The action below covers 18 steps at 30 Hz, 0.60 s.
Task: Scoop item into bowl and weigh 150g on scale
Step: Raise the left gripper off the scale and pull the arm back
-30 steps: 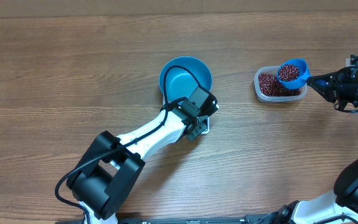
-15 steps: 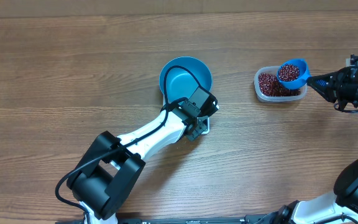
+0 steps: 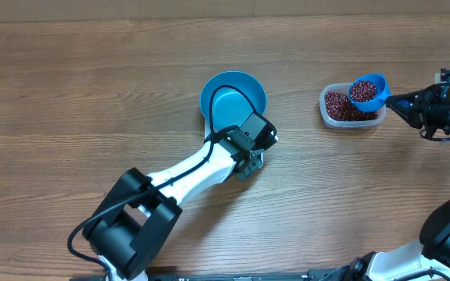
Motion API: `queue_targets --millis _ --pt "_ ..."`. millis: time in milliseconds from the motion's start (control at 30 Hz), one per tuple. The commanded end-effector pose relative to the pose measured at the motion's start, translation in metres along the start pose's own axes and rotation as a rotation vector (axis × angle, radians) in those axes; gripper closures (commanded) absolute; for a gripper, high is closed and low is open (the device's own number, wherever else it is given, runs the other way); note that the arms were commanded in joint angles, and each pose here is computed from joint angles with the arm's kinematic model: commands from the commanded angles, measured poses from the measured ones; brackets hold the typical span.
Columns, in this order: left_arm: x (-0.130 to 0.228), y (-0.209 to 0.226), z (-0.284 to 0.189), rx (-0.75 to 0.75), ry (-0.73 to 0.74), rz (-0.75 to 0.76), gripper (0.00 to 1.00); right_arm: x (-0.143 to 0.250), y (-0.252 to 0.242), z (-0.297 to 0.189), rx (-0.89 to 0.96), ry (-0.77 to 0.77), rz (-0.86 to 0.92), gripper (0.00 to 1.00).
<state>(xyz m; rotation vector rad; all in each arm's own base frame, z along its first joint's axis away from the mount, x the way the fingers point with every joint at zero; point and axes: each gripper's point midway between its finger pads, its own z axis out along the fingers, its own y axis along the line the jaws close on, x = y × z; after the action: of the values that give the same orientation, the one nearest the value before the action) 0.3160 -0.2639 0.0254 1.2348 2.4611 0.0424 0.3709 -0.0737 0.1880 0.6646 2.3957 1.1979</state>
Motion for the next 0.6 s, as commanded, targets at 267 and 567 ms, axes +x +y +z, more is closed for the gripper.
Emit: queue_targets --millis 267,567 --pt "-0.016 0.004 -0.067 -0.018 -0.116 0.024 0.96 -0.002 0.002 0.001 -0.020 -0.002 -0.017 0.96" --pt "-0.016 0.013 -0.125 -0.031 -0.207 -0.019 0.01 -0.002 0.002 0.001 -0.020 -0.001 -0.017 0.96"
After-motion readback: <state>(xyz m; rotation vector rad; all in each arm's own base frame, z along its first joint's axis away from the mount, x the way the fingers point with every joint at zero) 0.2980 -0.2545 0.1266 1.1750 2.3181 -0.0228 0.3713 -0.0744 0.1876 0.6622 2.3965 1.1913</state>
